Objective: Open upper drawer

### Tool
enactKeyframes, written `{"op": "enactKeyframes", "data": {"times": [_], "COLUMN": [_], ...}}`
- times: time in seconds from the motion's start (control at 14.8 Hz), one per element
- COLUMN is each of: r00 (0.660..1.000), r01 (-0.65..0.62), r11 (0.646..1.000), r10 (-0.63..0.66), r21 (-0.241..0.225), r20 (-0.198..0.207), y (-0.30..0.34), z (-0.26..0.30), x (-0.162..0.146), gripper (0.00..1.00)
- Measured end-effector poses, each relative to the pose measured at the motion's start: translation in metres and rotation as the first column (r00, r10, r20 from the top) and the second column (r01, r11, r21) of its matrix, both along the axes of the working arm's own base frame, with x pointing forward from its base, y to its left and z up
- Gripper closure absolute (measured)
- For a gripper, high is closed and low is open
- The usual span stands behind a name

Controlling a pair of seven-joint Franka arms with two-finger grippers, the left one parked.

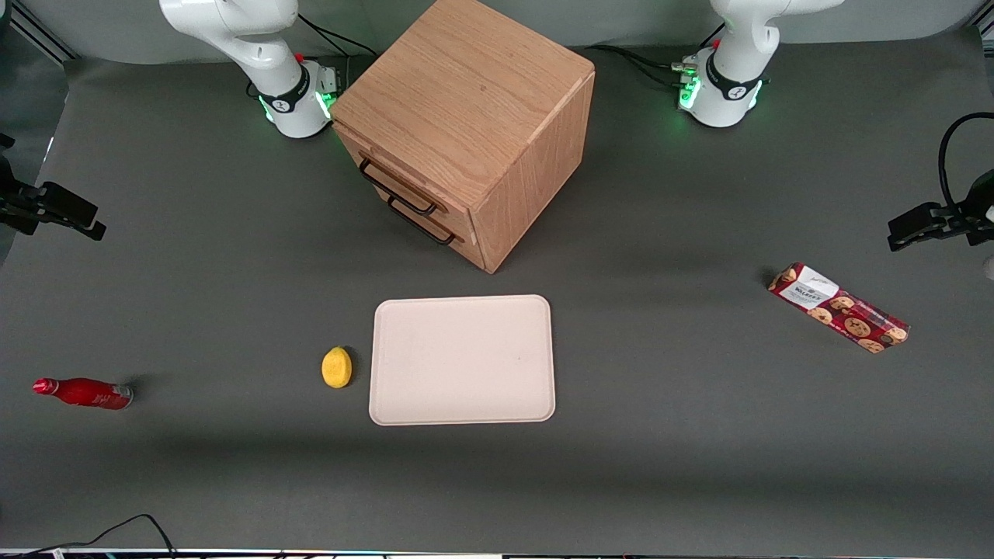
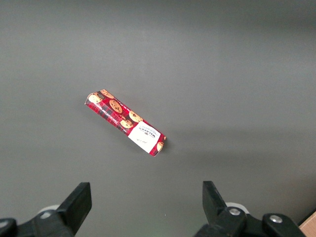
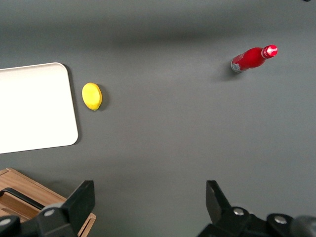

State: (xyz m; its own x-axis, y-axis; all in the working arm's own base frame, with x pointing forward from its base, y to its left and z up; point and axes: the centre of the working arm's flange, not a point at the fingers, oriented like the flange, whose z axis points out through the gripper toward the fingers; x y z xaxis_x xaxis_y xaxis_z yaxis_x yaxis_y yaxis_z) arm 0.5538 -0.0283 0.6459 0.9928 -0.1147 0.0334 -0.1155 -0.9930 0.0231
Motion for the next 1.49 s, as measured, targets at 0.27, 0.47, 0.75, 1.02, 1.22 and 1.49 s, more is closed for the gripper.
{"op": "enactKeyframes", "data": {"times": [0.27, 0.47, 0.75, 1.02, 1.22, 1.49], "r00": [1.0, 1.0, 0.999, 0.981, 0.922, 0.813], "r01": [0.0, -0.002, -0.014, -0.168, -0.368, -0.564], "r11": [1.0, 1.0, 1.0, 0.985, 0.928, 0.81], "r10": [0.0, 0.002, 0.015, 0.171, 0.371, 0.579], "r21": [0.015, 0.019, 0.024, 0.034, 0.051, 0.161], "r20": [0.0, -0.002, -0.03, -0.09, -0.109, -0.068], "y": [0.002, 0.003, 0.012, 0.09, 0.141, 0.185], "z": [0.0, -0.001, -0.014, -0.044, -0.059, -0.077], "x": [0.0, 0.0, 0.002, 0.003, 0.0, -0.003], "gripper": [0.0, 0.0, 0.0, 0.0, 0.0, 0.0]}}
